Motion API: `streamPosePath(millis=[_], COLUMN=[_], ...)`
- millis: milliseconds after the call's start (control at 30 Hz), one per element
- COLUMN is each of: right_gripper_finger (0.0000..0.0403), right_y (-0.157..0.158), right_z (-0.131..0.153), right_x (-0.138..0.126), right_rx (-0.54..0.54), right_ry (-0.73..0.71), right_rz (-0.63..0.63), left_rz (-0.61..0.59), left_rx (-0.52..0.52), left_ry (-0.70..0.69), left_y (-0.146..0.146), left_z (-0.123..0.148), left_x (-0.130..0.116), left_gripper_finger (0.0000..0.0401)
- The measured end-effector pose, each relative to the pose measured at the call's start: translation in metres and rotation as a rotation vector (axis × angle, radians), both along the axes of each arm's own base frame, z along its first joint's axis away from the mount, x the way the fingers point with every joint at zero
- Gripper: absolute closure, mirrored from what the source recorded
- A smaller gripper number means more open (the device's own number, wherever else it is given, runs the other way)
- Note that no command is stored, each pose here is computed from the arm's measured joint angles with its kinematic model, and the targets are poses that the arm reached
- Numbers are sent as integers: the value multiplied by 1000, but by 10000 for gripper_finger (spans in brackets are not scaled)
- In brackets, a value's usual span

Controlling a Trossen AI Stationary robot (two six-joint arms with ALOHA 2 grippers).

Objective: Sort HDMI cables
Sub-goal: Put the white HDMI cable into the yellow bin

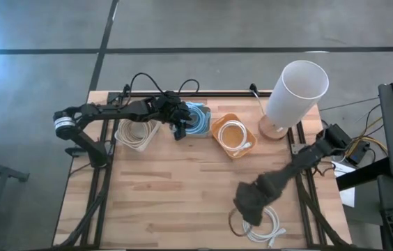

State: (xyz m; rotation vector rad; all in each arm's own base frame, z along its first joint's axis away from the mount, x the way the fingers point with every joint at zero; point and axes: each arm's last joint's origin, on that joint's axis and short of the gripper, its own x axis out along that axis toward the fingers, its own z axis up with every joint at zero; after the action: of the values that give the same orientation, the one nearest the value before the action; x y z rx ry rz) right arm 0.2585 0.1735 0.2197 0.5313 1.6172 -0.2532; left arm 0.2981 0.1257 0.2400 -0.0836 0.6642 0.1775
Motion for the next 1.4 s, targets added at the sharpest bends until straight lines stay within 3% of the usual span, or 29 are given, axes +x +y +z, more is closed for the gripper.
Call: streamPosePath(millis=[167, 400, 667, 933, 1100, 1333, 1400], right_gripper_finger=[249, 226, 227, 237, 270, 373, 385], right_y=[17, 8, 12, 17, 15, 20, 22], right_z=[-15, -45, -72, -79, -84, -77, -72], right_x=[-16, -29, -35, -47, -51, -45, -40], right_rx=[-9, -110, -16, -24, -37, -12, -9], right_ry=[2, 8, -37, -32, -35, -63, -85], right_rz=[-25, -42, -105, -63, -80, -85, -69], left_rz=[15, 32, 22, 16, 16, 16, 17], left_rx=[-20, -41, -27, -18, -18, -18, -18], left_ry=[-4, -7, -5, -3, -3, -3, -4], left_y=[0, 0, 0, 0, 0, 0, 0], left_z=[0, 0, 0, 0, 0, 0, 0], left_x=[0, 0, 0, 0, 0, 0, 0], left_gripper_finger=[229, 229, 229, 229, 229, 229, 229])
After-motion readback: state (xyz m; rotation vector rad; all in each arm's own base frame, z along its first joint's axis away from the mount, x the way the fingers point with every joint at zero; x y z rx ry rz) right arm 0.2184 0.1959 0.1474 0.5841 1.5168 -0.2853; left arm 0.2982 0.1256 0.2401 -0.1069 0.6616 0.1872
